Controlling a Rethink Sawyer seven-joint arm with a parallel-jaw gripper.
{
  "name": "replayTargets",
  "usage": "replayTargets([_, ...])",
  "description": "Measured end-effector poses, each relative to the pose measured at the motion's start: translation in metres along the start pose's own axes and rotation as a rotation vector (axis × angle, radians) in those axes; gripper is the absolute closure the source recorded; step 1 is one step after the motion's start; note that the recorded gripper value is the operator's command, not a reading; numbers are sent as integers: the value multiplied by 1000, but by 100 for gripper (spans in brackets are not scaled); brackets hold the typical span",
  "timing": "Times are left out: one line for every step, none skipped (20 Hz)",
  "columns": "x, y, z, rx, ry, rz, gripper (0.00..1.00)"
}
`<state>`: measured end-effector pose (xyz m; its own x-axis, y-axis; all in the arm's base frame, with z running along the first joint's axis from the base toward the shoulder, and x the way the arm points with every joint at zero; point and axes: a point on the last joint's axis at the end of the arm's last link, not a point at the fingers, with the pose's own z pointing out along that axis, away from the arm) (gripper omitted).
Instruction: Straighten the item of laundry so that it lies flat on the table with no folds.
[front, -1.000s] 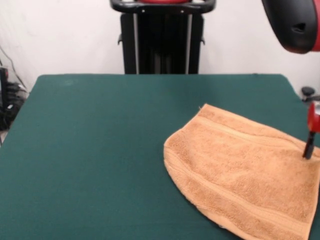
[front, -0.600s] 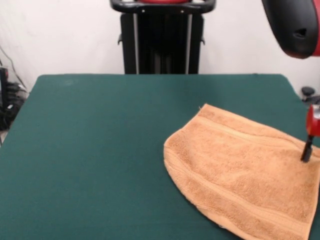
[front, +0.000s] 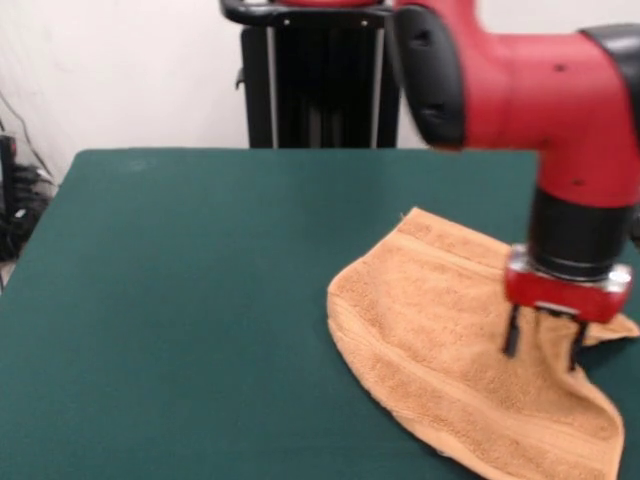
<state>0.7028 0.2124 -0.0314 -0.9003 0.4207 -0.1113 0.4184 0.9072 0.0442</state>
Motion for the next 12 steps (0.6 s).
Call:
replayTargets([-4, -8, -1, 2, 2, 8, 0])
replayTargets([-8, -15, -4, 3, 4, 18, 0])
replayTargets([-13, -23, -6, 5, 4, 26, 0])
replayTargets([-19, -32, -11, 7, 3, 38, 0])
replayTargets([-24, -41, -16, 10, -1, 45, 0])
replayTargets([-27, -45, -19, 12, -4, 48, 0])
replayTargets([-36, -54, -29, 15, -17, 51, 0])
replayTargets([-38, -56, -33, 15, -23, 50, 0])
replayTargets([-41, -57, -38, 15, -30, 49, 0])
replayTargets([-44, -58, -43, 14, -37, 47, 0])
replayTargets([-46, -58, -46, 13, -44, 45, 0])
replayTargets([-47, -58, -48, 12, -47, 44, 0])
